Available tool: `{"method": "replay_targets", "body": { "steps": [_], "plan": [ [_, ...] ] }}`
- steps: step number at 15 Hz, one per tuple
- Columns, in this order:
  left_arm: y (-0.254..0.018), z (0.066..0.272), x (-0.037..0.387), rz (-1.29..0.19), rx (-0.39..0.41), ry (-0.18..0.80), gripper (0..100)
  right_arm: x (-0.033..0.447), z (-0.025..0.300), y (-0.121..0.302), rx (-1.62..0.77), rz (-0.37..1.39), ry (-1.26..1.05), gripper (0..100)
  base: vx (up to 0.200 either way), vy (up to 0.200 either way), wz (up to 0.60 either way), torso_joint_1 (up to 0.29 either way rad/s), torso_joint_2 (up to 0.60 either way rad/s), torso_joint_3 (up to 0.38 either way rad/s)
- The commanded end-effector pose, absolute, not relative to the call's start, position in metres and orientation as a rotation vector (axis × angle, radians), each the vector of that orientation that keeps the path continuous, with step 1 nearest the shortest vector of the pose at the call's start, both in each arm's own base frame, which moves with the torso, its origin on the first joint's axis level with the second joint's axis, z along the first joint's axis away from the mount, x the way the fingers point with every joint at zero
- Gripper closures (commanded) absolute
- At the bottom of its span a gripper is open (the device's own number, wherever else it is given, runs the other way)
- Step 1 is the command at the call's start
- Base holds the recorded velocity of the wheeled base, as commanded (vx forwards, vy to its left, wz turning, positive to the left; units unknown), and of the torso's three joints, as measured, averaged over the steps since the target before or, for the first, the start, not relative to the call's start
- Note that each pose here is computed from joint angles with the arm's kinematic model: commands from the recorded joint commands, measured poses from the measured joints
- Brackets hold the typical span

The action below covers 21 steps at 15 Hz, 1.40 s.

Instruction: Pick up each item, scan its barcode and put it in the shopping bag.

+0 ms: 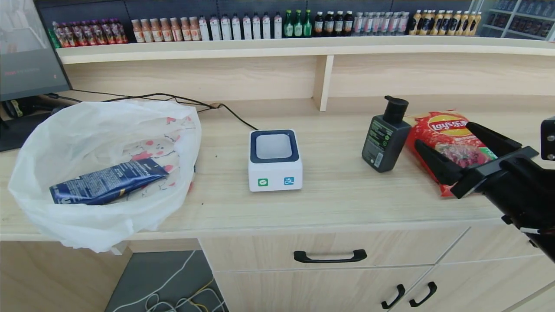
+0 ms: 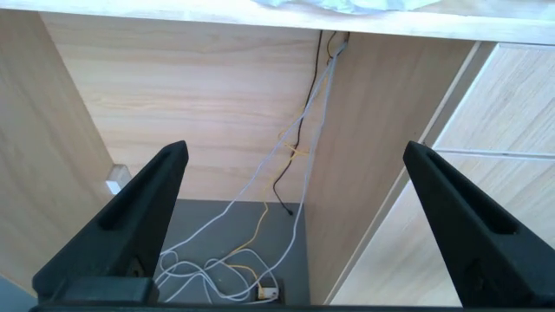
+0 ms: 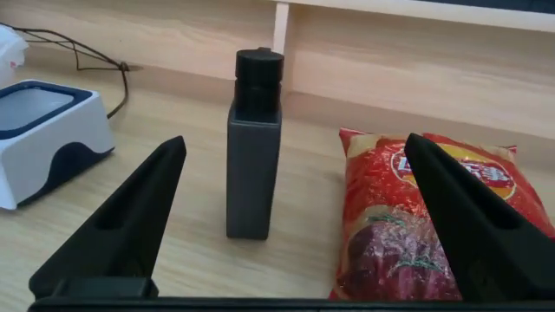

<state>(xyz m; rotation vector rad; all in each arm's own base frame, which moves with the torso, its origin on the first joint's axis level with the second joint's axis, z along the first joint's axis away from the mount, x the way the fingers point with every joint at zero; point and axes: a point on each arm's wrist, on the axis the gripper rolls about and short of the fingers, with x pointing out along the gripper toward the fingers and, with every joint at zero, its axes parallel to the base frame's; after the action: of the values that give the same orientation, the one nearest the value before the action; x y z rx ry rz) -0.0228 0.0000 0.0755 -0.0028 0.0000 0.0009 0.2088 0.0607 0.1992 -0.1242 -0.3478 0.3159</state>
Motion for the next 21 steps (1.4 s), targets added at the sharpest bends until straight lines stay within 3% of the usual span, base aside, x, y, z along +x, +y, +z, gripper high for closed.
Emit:
{"method": "replay_targets", "body": {
  "steps": [1,21],
  "plan": [
    [0.000,0.075,-0.023,0.002,-0.002,0.000,0,0.221,0.196,0.067,-0.128,0.327,-0.333,0,0.000,0.000,0.00,0.000,0.00,0.000],
    [0.000,0.075,-0.023,0.002,-0.002,0.000,0,0.285,0.182,0.106,-0.064,0.347,-0.295,0,0.000,0.000,0.00,0.000,0.00,0.000]
  ]
}}
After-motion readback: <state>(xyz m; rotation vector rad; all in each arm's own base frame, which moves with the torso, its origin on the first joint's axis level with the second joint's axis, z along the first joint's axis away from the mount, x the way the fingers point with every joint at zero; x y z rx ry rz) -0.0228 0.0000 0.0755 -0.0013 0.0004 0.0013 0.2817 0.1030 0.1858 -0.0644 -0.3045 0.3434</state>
